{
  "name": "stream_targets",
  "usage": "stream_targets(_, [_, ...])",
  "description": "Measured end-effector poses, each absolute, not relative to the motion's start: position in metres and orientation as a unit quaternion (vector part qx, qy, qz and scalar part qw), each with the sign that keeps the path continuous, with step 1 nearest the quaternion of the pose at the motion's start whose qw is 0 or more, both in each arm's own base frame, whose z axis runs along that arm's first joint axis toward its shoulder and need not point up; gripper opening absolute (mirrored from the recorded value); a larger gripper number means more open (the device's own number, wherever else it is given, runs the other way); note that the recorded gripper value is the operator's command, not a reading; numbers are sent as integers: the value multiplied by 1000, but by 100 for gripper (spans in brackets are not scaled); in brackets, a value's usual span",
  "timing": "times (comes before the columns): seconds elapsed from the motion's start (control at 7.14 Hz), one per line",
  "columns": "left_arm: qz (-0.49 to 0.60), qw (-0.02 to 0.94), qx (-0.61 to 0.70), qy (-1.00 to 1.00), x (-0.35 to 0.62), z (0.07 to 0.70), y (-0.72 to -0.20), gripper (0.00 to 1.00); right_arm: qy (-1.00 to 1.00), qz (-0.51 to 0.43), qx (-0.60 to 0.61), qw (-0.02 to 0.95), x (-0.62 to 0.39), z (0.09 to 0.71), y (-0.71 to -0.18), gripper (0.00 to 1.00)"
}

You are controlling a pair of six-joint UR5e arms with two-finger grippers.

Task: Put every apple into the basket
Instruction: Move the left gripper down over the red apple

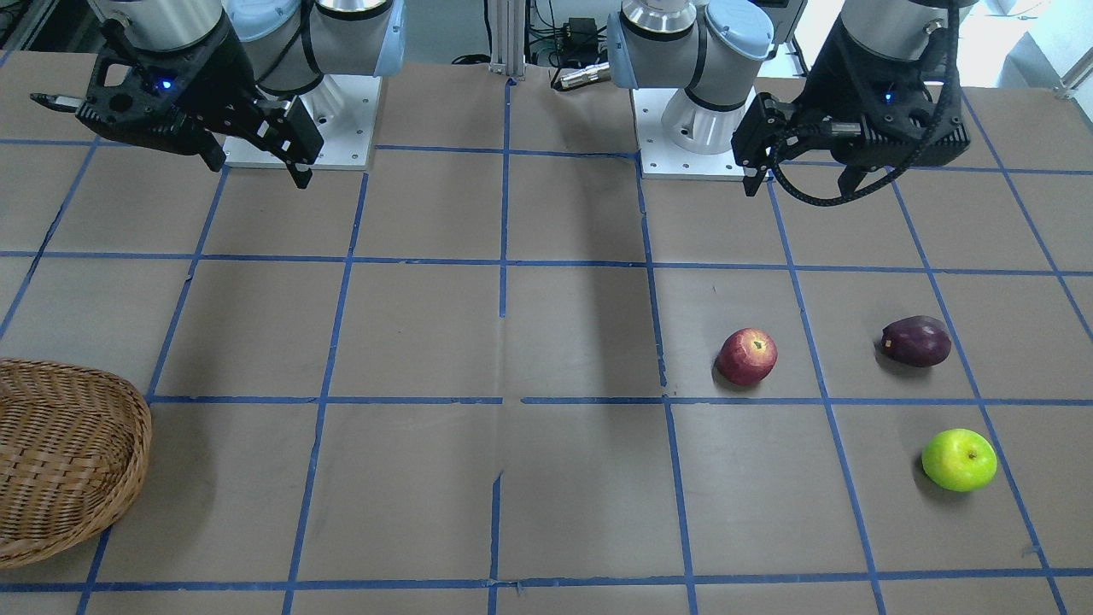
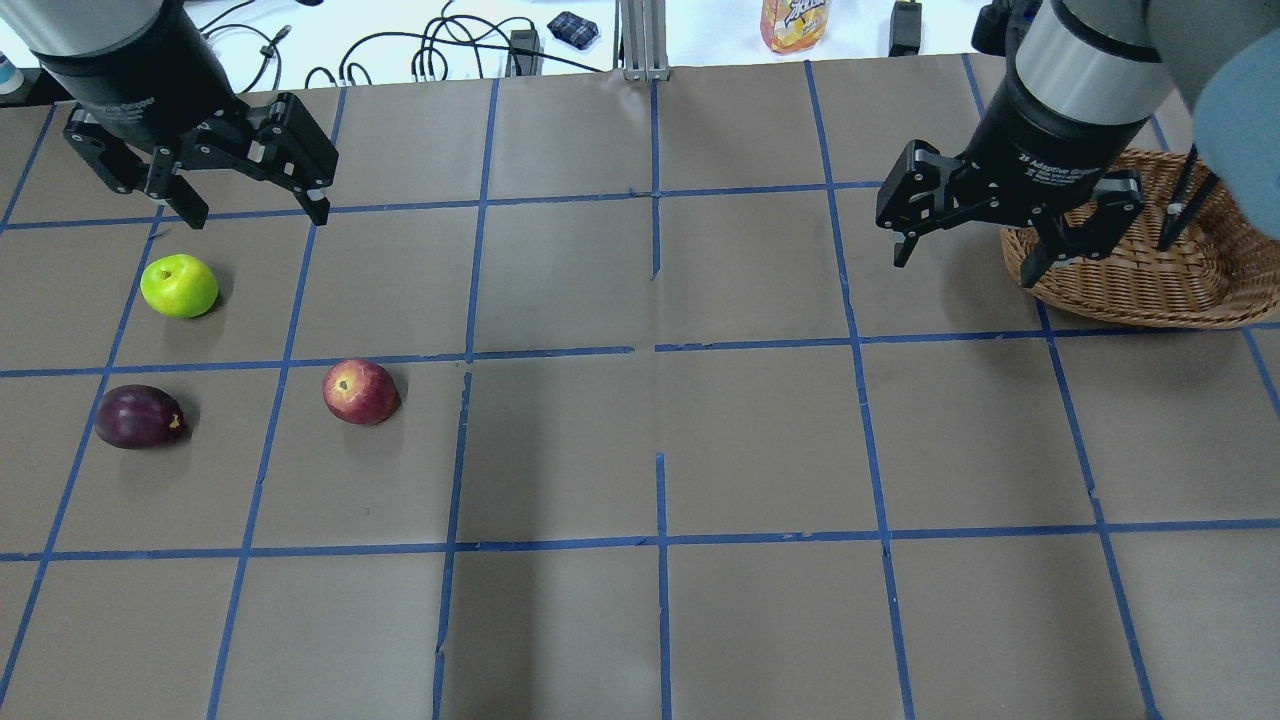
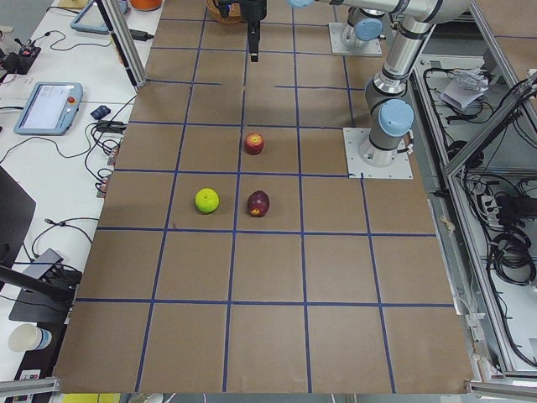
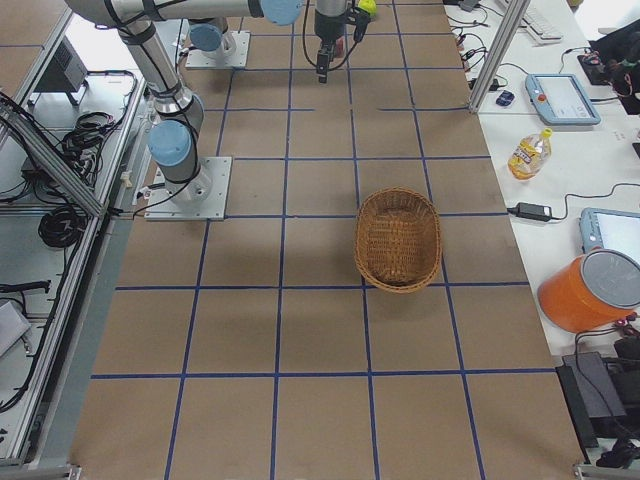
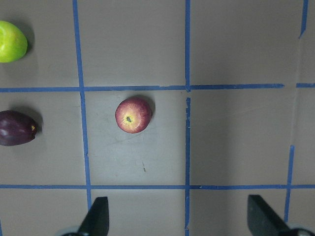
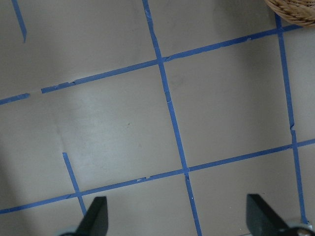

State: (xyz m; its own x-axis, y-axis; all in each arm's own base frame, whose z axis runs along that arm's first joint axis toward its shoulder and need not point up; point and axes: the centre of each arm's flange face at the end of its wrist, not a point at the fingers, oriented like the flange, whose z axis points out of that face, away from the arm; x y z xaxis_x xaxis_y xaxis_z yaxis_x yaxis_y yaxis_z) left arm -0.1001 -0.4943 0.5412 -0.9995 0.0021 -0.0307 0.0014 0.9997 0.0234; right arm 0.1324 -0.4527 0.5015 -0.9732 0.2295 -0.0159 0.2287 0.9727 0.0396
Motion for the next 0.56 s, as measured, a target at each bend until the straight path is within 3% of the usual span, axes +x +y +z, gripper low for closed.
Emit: stream_targets(0.56, [11,15,1,1000,-100,541,-494,100,993,15,115,11,132,503,-453,100])
